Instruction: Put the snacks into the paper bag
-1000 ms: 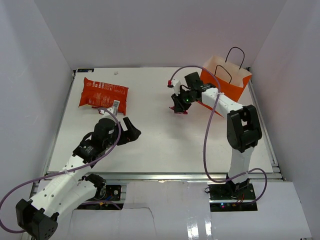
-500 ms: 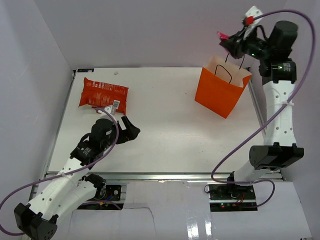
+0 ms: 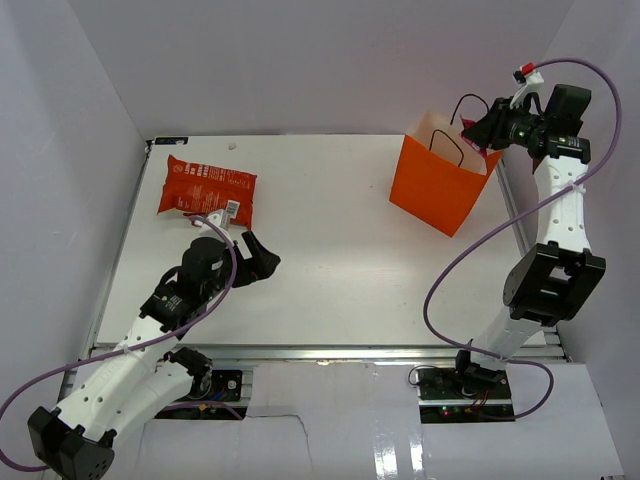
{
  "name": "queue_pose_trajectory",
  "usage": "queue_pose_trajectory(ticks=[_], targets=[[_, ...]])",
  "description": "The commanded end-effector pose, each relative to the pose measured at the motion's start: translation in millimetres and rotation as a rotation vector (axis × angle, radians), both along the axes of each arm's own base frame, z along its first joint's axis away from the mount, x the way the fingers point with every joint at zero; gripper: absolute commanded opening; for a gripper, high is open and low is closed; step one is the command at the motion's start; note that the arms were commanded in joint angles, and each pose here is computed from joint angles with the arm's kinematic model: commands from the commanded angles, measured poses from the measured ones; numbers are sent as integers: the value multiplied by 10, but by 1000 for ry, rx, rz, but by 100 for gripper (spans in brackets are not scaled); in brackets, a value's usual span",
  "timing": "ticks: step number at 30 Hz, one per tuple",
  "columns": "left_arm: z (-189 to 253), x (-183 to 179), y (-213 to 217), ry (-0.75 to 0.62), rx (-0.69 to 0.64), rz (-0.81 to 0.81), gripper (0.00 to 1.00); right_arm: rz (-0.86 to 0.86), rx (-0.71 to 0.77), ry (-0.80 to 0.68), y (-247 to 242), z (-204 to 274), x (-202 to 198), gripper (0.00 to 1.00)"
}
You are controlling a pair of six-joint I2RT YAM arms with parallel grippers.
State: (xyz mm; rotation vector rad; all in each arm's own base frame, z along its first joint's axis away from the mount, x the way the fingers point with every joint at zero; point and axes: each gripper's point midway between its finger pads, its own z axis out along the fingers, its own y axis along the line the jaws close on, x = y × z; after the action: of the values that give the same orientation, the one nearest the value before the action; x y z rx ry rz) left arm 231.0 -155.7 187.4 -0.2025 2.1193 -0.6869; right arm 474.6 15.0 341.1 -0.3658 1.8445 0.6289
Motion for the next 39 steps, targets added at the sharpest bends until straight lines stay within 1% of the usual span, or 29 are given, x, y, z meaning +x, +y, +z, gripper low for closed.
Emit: queue_pose_trajectory(ticks=[1, 2, 4, 5, 7, 8, 11, 13, 16, 17, 18, 19, 20, 21, 23, 24, 25, 26, 27, 28, 29, 30, 31, 32, 34, 35, 38, 39], targets=[[149, 47, 18, -28, -48, 43, 98, 5, -1, -14, 21, 52, -33, 33], [160, 55, 21, -28, -51, 49, 98, 0, -5, -2, 2, -10, -3, 38], [204, 69, 25, -33, -59, 60, 98, -16, -23, 11, -42, -61, 18, 44], [230, 79, 27, -29, -66, 71, 98, -20, -28, 20, -51, -100, 38, 51], [255, 96, 39, -19, -75, 93, 98, -28, -48, 23, -79, -120, 45, 57], [316, 121, 47, -18, -92, 117, 98, -33, -56, 16, -96, -97, 43, 62], [336, 162, 54, 23, -103, 158, 98, -44, -92, -19, -118, 2, 16, 65], [375, 200, 67, 35, -104, 184, 98, -65, -124, -53, -156, 113, -4, 65], [402, 298, 169, 85, -88, 272, 98, -93, -193, -165, -210, 476, -91, 65], [400, 330, 214, 101, -84, 301, 98, -105, -219, -231, -216, 694, -159, 65], [422, 383, 344, 127, -92, 365, 98, -117, -237, -264, -229, 795, -193, 66], [348, 439, 430, 171, -87, 416, 98, -144, -255, -295, -261, 899, -219, 67], [249, 471, 679, 230, -85, 524, 98, -157, -278, -353, -260, 1070, -302, 68], [211, 514, 789, 261, -98, 584, 98, -170, -289, -375, -276, 1137, -336, 70], [59, 627, 976, 358, -129, 705, 97, -188, -304, -412, -268, 1268, -447, 79], [-13, 668, 1173, 398, -141, 783, 96, -183, -306, -409, -263, 1241, -472, 85], [-26, 733, 1215, 430, -173, 814, 96, -135, -303, -414, -178, 1212, -526, 96], [-205, 807, 1355, 501, -168, 872, 96, -100, -313, -439, -108, 1250, -633, 98], [-260, 865, 1389, 529, -179, 887, 98, -47, -333, -430, -56, 1112, -680, 98], [-259, 967, 1400, 543, -211, 880, 98, 32, -325, -453, 83, 1120, -821, 97], [-329, 1149, 1531, 527, -221, 888, 98, 72, -323, -454, 146, 1080, -883, 97], [-335, 1244, 1556, 510, -231, 872, 98, 102, -311, -429, 188, 963, -927, 97], [-319, 1349, 1584, 478, -240, 851, 98, 142, -307, -443, 258, 963, -1022, 97], [-248, 1545, 1634, 403, -247, 794, 98, 160, -307, -441, 283, 918, -1061, 97], [-131, 1710, 1656, 318, -246, 706, 98, 192, -300, -422, 334, 791, -1153, 97], [-11, 1819, 1721, 237, -218, 656, 98, 201, -299, -415, 347, 744, -1181, 97], [239, 1961, 1908, 76, -167, 597, 98, 223, -291, -392, 382, 608, -1260, 97], [272, 1936, 1955, 43, -144, 583, 98, 235, -284, -389, 402, 587, -1285, 97]])
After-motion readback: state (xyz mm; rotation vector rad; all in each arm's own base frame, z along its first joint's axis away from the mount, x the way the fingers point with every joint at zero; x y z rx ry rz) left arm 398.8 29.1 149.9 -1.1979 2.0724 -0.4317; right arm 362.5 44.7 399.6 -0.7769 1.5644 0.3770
